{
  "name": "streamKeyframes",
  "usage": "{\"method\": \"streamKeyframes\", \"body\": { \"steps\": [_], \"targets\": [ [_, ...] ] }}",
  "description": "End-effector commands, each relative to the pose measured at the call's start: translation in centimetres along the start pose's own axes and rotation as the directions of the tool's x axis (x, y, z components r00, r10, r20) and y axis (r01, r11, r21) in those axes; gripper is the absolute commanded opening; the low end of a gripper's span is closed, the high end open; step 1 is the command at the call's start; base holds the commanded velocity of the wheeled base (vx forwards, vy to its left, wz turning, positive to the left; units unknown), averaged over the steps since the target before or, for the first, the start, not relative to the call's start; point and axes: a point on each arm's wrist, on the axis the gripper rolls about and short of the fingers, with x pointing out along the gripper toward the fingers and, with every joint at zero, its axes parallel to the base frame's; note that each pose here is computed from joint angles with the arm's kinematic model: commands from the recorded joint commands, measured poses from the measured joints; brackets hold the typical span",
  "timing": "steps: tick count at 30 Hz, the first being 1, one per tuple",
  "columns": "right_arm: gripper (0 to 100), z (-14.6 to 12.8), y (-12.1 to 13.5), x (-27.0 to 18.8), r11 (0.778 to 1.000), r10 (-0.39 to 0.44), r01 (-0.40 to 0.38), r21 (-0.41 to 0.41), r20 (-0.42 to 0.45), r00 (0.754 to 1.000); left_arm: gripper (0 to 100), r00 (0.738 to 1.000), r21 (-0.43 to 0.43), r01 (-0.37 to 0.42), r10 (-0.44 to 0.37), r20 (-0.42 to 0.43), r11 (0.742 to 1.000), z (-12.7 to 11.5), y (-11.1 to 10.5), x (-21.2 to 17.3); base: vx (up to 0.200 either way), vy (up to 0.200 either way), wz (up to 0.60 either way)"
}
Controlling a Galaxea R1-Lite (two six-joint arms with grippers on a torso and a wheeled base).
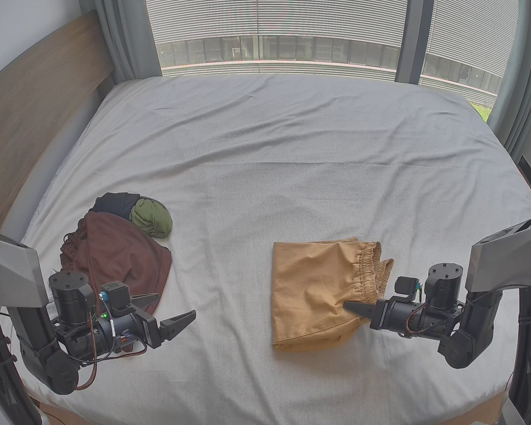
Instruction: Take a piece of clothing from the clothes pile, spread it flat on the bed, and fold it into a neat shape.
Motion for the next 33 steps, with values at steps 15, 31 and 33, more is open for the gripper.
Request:
{"method": "streamKeyframes", "body": {
  "steps": [15,31,33],
  "targets": [
    [0,4.8,5.0,0.9,0.961,0.251,-0.235,-0.143,0.103,0.962,100,1.000,-0.001,-0.003,0.003,0.002,1.000,0.0,0.0,-0.3,0.000,0.000,0.00],
    [0,9.1,7.6,3.4,0.919,0.382,-0.345,-0.189,0.211,0.900,100,1.000,-0.003,-0.003,0.003,-0.004,1.000,-0.1,0.0,-0.3,0.000,0.000,0.00],
    [0,9.4,7.7,3.7,0.916,0.390,-0.354,-0.187,0.219,0.894,100,1.000,-0.004,-0.003,0.003,-0.005,1.000,-0.1,0.0,-0.3,0.000,0.000,0.00]
  ]
}}
